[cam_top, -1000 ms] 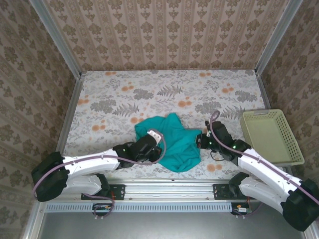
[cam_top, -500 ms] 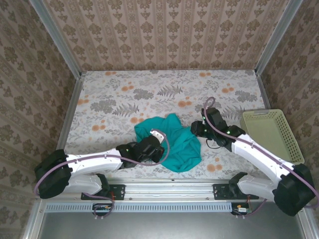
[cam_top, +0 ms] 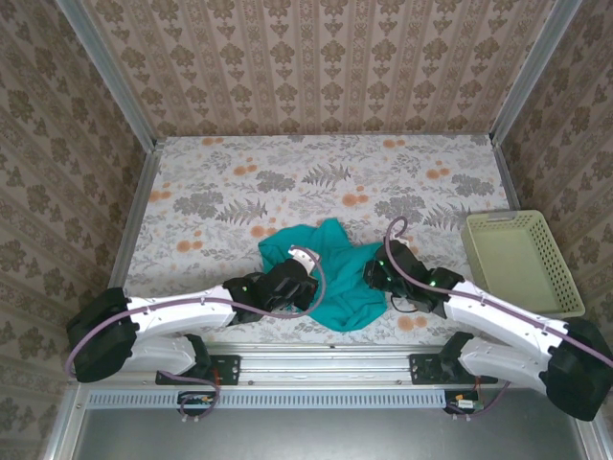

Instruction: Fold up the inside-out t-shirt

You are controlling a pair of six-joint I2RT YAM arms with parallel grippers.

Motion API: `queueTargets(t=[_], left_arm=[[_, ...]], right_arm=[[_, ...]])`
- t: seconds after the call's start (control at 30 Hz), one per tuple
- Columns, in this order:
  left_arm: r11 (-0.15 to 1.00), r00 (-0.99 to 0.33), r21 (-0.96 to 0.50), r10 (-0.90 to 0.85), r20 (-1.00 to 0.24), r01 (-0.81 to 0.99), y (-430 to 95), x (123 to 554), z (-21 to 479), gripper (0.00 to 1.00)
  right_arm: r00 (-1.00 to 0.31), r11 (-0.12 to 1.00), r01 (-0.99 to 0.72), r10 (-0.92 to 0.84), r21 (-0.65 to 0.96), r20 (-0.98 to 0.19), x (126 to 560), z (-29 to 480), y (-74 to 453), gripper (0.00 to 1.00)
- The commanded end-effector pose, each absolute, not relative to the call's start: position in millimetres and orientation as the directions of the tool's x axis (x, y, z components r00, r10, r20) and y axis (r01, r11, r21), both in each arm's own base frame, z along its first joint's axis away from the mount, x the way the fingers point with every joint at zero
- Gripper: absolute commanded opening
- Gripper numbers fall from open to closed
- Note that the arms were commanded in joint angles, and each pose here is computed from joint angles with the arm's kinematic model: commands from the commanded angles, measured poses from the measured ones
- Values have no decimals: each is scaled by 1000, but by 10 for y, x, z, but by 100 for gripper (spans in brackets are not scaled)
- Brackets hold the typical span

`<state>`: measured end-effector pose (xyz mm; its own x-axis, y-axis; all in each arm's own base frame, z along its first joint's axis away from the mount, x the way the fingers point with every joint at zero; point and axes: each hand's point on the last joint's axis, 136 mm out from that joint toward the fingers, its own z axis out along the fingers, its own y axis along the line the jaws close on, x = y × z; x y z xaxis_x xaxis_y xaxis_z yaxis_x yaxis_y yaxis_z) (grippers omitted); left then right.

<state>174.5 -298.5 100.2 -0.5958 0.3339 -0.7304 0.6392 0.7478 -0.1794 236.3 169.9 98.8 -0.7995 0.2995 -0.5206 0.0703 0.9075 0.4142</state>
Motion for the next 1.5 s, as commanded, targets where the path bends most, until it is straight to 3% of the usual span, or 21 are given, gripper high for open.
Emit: queueTargets(t=[0.0, 1.0, 1.1, 1.33, 1.47], left_arm=[[750, -593, -202, 297, -748, 630, -3059, 1789, 1121, 0], [746, -587, -206, 289, -757, 633, -3006, 1765, 1163, 0], [751, -587, -203, 286, -758, 628, -2998, 1777, 1161, 0], [793, -602, -178, 274, -750, 582, -2924, 1862, 1116, 0], [817, -622, -188, 244, -743, 545, -2886, 1956, 1116, 0]], right_arm=[[-754, 878, 95, 371, 469, -541, 2548, 1064, 1777, 24], [-790, 899, 78, 320, 432, -523, 2956, 913, 2039, 36], [-801, 897, 66, 308, 437, -513, 2964, 900, 2090, 29], [-796, 903, 36, 285, 429, -534, 2869, 1027, 2048, 0], [-787, 912, 38, 279, 408, -550, 2748, 1080, 1920, 0]])
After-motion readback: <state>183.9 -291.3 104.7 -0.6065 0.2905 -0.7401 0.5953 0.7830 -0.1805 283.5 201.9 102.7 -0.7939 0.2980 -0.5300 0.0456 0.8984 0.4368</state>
